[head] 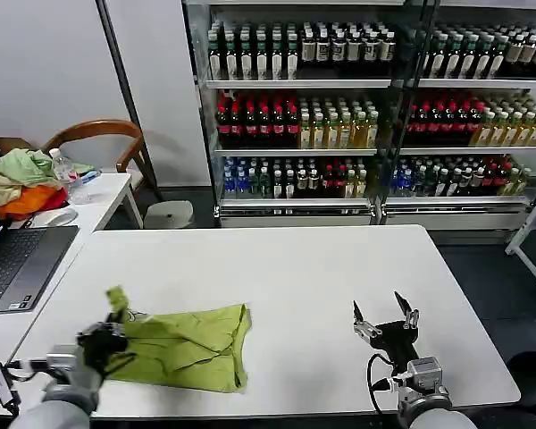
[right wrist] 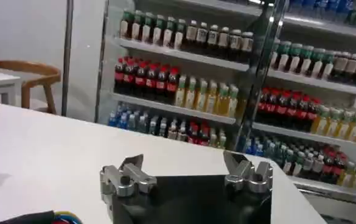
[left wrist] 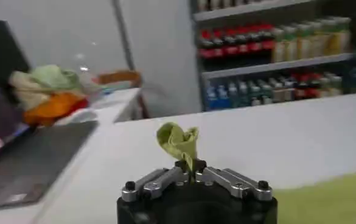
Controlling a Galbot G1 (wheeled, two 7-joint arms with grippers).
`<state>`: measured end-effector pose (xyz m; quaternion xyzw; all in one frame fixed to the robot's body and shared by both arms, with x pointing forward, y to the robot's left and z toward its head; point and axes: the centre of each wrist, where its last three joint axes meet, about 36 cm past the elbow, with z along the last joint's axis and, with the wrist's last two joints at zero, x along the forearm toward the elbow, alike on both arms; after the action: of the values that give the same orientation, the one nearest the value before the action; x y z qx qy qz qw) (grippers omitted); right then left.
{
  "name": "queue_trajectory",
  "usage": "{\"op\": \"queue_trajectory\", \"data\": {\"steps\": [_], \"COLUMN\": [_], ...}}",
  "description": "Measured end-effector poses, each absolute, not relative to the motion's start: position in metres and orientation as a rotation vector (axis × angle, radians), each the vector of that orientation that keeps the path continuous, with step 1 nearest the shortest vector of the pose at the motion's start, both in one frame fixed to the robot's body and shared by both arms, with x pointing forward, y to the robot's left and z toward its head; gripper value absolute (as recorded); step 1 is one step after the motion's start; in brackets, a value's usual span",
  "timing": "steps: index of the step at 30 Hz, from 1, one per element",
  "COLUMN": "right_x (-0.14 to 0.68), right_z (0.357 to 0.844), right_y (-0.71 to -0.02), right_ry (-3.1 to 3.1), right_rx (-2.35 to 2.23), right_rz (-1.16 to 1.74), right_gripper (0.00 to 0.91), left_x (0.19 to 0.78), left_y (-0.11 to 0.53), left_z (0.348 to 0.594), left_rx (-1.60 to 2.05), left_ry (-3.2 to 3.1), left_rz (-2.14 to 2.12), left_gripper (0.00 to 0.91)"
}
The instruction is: Fold and organize the clothes.
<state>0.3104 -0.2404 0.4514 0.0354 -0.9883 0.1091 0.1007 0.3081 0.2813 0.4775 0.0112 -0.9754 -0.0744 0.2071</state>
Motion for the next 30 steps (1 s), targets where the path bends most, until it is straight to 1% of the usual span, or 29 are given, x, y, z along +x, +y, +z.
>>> {"op": "queue_trajectory", "data": {"steps": [8, 16, 17, 18, 19, 24, 30], "right_x": [0.308, 0.306, 0.306, 0.306, 0.306, 0.306, 0.307], "right_z": [0.453, 0.454, 0.454, 0.455, 0.455, 0.457, 0.457], "right_y": [-0.243, -0.243, -0.243, -0.243, -0.243, -0.24, -0.238], "right_ry": [-2.925, -2.928, -2.929, -2.929, -2.931, -2.938, -2.941], "right_rx": [0.079, 0.063, 0.063, 0.063, 0.063, 0.073, 0.082], "right_rz": [0.316, 0.31, 0.309, 0.309, 0.307, 0.302, 0.301], "right_gripper": [0.907, 0.907, 0.907, 0.907, 0.907, 0.907, 0.907], "left_x": [0.306, 0.312, 0.314, 0.315, 0.316, 0.324, 0.322], "left_y": [0.235, 0.21, 0.208, 0.206, 0.204, 0.196, 0.189], "left_z": [0.462, 0.447, 0.445, 0.443, 0.441, 0.432, 0.428], "left_rx": [-0.186, -0.304, -0.309, -0.315, -0.321, -0.328, -0.378], "left_ry": [-2.71, -2.688, -2.687, -2.686, -2.683, -2.696, -2.727], "left_rz": [-0.163, -0.153, -0.155, -0.152, -0.151, -0.139, -0.09], "left_gripper": [0.06, 0.06, 0.121, 0.373, 0.907, 0.907, 0.907]}}
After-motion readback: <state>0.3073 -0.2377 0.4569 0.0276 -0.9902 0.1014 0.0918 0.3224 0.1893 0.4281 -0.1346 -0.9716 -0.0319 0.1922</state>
